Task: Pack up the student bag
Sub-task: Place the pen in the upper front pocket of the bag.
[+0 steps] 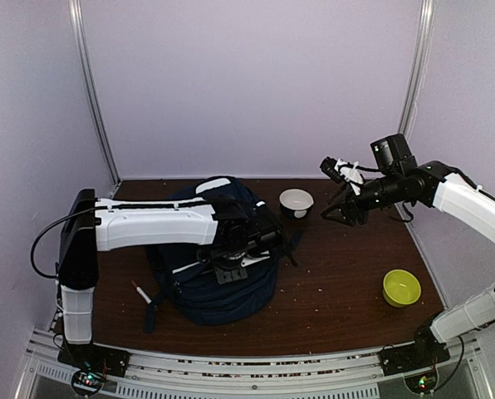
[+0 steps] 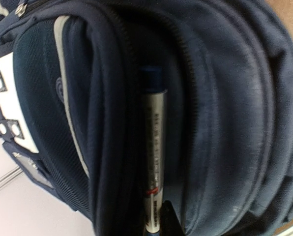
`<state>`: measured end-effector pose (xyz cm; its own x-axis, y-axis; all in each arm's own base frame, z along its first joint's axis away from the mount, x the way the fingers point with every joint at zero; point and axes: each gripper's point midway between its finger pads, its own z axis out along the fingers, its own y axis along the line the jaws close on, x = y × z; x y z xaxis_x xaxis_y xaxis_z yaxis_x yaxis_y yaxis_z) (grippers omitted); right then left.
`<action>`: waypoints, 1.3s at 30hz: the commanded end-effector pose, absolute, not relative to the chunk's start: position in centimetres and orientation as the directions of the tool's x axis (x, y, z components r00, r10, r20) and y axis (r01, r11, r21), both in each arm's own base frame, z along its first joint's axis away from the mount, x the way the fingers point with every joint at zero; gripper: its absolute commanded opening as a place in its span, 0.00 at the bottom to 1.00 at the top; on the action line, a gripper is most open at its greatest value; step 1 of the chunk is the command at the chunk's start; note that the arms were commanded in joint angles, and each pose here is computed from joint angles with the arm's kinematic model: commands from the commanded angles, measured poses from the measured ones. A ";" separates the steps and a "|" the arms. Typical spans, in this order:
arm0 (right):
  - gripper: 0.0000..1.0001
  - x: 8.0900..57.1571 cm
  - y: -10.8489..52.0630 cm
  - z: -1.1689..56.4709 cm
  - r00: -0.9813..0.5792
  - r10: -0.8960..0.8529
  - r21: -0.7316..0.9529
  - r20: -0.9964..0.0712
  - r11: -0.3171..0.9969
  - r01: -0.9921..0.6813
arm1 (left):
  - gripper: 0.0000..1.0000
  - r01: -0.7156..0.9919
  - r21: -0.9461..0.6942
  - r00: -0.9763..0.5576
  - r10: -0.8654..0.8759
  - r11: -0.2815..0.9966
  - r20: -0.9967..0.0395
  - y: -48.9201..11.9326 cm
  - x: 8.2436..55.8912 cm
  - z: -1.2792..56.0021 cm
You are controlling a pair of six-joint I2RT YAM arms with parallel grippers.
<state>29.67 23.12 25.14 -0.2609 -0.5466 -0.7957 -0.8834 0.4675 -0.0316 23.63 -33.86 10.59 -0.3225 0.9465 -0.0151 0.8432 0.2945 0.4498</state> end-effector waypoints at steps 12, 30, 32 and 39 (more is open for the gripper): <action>0.49 29.9 23.2 24.5 -0.273 -0.543 -0.021 -0.794 0.474 -0.880 | 0.00 0.589 0.663 -0.568 0.820 0.461 -0.066 -28.4 30.4 13.7; 0.49 29.8 23.2 24.3 -0.278 -0.544 -0.016 -0.792 0.472 -0.881 | 0.31 0.625 0.561 -0.585 0.801 0.544 -0.126 -29.0 29.6 14.4; 0.49 29.8 23.2 24.3 -0.277 -0.545 -0.016 -0.792 0.472 -0.882 | 0.29 0.681 0.485 -0.554 0.820 0.548 -0.148 -30.3 28.0 14.7; 0.49 29.8 23.3 24.0 -0.281 -0.548 -0.009 -0.788 0.466 -0.885 | 0.25 0.795 0.160 -0.536 0.801 0.585 -0.265 -33.6 21.9 16.8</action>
